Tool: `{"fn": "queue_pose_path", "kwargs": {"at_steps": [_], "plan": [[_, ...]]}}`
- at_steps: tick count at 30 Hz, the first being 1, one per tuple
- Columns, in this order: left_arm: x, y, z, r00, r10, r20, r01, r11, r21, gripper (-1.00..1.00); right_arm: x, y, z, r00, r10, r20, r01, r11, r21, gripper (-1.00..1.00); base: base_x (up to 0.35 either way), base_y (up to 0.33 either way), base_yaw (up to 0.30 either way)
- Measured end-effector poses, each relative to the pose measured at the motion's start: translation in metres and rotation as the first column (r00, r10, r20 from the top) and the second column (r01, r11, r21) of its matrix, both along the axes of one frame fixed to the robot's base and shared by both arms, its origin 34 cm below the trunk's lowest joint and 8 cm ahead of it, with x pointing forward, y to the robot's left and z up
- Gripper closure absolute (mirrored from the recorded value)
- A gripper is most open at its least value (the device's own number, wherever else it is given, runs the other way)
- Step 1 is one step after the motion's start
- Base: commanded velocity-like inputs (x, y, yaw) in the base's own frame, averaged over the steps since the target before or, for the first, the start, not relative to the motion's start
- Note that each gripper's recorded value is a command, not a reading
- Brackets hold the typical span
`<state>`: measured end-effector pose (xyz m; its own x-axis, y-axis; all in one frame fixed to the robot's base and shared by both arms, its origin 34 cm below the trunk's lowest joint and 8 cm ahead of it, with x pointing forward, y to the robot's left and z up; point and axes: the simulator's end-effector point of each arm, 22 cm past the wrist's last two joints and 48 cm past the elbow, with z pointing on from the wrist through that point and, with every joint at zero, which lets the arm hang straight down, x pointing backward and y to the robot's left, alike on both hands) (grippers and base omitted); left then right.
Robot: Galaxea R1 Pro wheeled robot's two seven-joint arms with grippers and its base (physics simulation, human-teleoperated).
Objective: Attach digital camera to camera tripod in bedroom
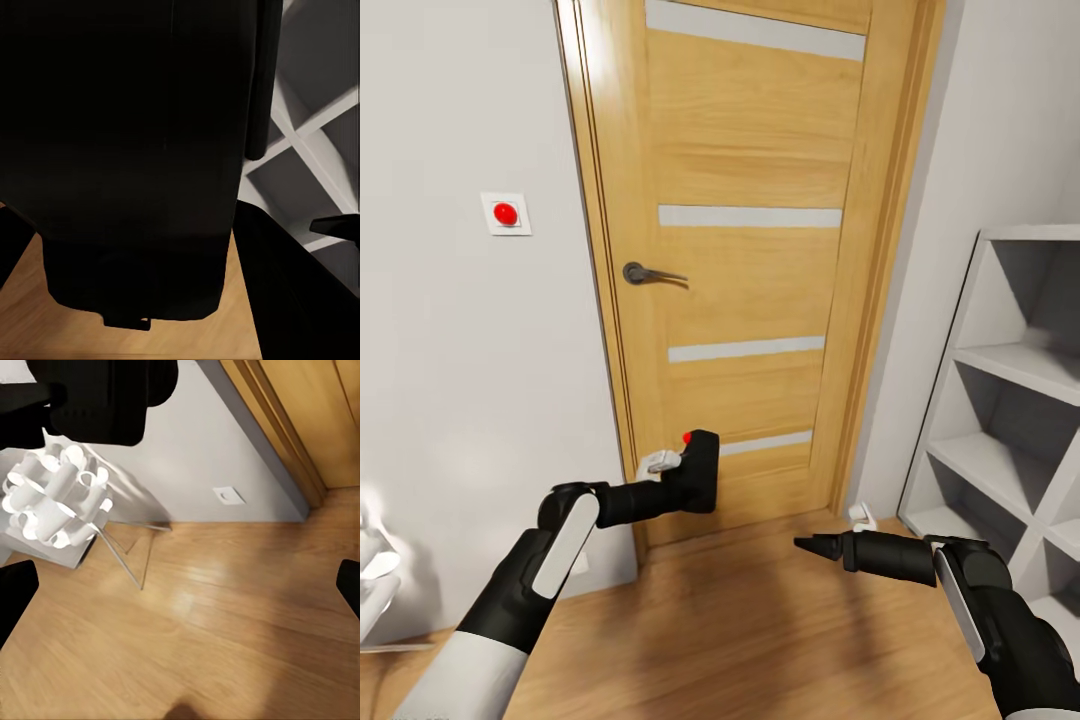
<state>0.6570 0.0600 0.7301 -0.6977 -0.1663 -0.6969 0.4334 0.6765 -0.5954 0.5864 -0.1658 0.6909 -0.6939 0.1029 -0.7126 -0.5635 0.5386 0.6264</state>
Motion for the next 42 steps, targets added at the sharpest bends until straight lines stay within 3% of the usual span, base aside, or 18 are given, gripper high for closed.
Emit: {"fn": "queue_pose_path", "kwargs": {"at_steps": [16,24,34,42], "plan": [[0.006,-0.009,0.026,1.000,-0.005,-0.026,0.004,1.000,-0.010,1.00,0.007,0.000,0.034,1.000,0.000,-0.001,0.000,1.000,0.000,-1.00,0.000,0.000,0.000],[0.017,-0.007,0.050,1.000,0.021,0.016,-0.020,0.999,-0.025,1.00,0.010,0.000,0.050,1.000,0.000,-0.001,0.000,1.000,0.000,-1.00,0.000,0.000,0.000],[0.022,-0.007,0.072,0.999,0.027,0.026,-0.027,0.999,-0.029,1.00,0.015,-0.001,0.070,1.000,-0.008,-0.003,0.008,1.000,-0.006,-1.00,0.000,0.000,0.000],[0.024,-0.006,0.073,1.000,0.028,-0.009,-0.028,0.999,-0.020,1.00,0.019,-0.003,0.084,1.000,-0.015,-0.005,0.015,1.000,-0.013,-1.00,0.000,0.000,0.000]]}}
